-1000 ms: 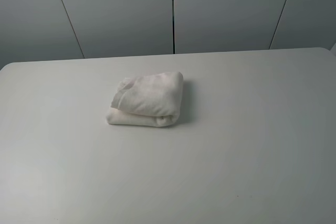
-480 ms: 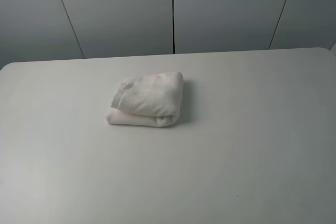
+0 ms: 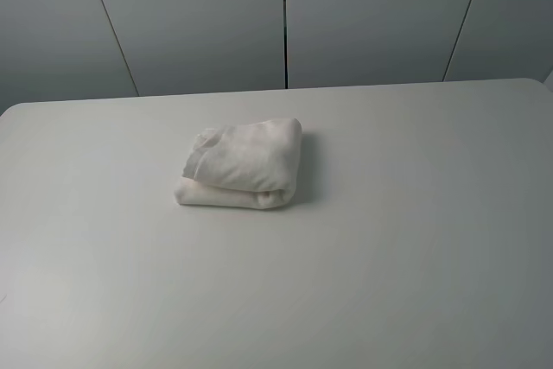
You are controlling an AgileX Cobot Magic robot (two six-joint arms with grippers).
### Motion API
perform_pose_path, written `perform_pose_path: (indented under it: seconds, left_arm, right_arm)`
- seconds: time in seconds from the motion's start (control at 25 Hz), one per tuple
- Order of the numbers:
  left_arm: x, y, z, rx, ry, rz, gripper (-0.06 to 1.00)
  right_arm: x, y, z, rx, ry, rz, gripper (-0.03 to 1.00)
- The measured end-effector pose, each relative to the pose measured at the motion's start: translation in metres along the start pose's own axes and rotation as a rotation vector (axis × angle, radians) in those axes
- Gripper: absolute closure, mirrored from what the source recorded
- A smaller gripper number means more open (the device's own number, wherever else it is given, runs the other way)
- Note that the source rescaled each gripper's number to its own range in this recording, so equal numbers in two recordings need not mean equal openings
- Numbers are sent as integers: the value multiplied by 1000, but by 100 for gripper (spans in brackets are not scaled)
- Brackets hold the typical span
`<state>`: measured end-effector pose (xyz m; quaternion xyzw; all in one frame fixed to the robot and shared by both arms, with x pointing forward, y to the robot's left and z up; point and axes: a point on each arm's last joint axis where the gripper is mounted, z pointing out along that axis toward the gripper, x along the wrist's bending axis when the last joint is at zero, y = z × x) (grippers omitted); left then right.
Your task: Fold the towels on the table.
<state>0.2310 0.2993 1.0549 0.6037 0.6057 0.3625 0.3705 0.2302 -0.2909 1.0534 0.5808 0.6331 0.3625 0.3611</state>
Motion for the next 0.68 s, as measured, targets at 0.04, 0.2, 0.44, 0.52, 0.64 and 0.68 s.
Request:
perform_pose_path:
  seconds: [0.04, 0.2, 0.44, 0.52, 0.64, 0.68]
  left_arm:
    - [0, 0, 0, 0, 0, 0, -1]
    - [0, 0, 0, 0, 0, 0, -1]
    - [0, 0, 0, 0, 0, 0, -1]
    - [0, 0, 0, 0, 0, 0, -1]
    - [0, 0, 0, 0, 0, 0, -1]
    - [0, 0, 0, 0, 0, 0, -1]
  right_arm:
    - [0, 0, 0, 0, 0, 2, -3]
    - [0, 0, 0, 0, 0, 2, -3]
    - [0, 0, 0, 0, 0, 2, -3]
    - [0, 0, 0, 0, 0, 2, -3]
    - [0, 0, 0, 0, 0, 2, -3]
    - [0, 0, 0, 0, 0, 2, -3]
